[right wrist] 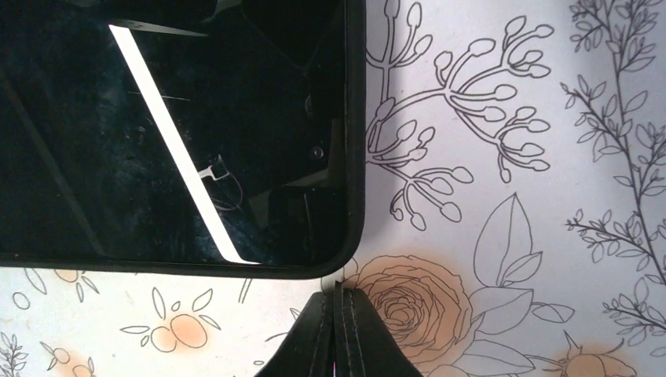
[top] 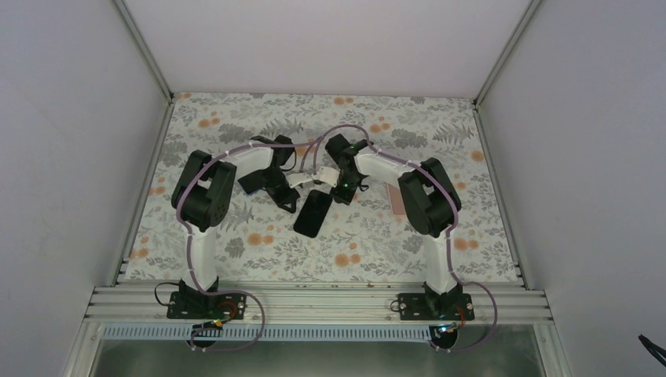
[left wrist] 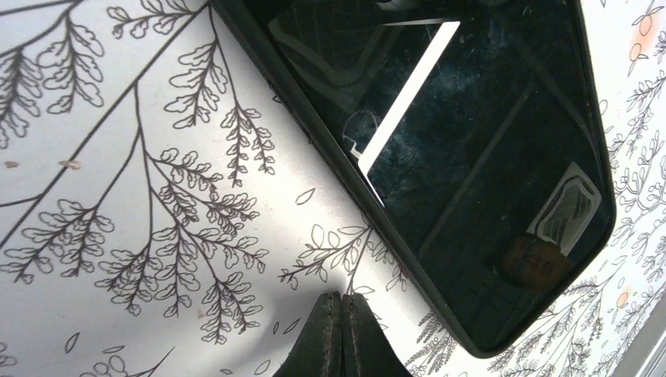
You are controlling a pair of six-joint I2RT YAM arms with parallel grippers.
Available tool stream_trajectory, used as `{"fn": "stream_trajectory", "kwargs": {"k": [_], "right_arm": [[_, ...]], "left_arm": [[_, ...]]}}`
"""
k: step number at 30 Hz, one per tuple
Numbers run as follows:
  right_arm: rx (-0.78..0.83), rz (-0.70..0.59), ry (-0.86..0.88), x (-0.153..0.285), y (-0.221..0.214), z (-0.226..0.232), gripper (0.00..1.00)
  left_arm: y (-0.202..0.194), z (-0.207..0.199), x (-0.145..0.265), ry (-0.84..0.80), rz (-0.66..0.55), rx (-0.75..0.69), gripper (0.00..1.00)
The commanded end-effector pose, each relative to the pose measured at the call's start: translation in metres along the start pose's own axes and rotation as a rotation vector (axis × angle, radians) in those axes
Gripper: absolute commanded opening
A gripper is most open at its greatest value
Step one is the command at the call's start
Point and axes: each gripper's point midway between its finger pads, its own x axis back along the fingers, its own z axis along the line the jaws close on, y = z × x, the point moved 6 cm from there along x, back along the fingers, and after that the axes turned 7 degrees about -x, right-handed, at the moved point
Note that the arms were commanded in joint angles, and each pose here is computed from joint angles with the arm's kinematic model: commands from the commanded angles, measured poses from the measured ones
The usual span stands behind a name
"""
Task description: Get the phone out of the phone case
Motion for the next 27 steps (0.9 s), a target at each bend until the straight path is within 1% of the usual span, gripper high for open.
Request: {"fn": "stream_trajectory", "kwargs": {"k": [1, 4, 6, 9, 13, 16, 21, 27], "right_arm": [[0.011, -0.159, -0.047, 0.019, 0.024, -0.005, 0.04], [-0.015, -0.168, -0.041, 0.032, 0.011, -0.009, 0.04], [-0.039, -0.158, 0.012, 0.033, 0.001, -0.008, 0.04], [-0.078, -0.131, 0.11, 0.027, -0.014, -0.006, 0.04], [-0.106, -0.108, 0.143, 0.017, -0.03, -0.007, 0.04], [-0.132, -0.113, 0.208, 0.017, -0.033, -0.008, 0.04], [-0.152, -0.101, 0.286, 0.013, -0.034, -0.006, 0.04], [-0.201, -0.087, 0.335, 0.001, -0.027, -0.008, 0.04]], "left_arm": [[-0.004, -0.018, -0.032, -0.091, 0.075, -0.084, 0.02], [-0.013, -0.012, -0.024, -0.086, 0.077, -0.064, 0.02], [-0.02, -0.011, -0.022, -0.087, 0.077, -0.053, 0.02], [-0.031, -0.01, -0.017, -0.071, 0.063, -0.035, 0.02], [-0.045, -0.005, -0.008, -0.032, 0.033, -0.008, 0.02], [-0.051, -0.006, -0.003, -0.01, 0.02, -0.017, 0.02], [-0.05, -0.002, -0.003, 0.067, 0.016, -0.037, 0.02], [-0.033, -0.003, -0.008, 0.152, -0.009, -0.108, 0.02]]}}
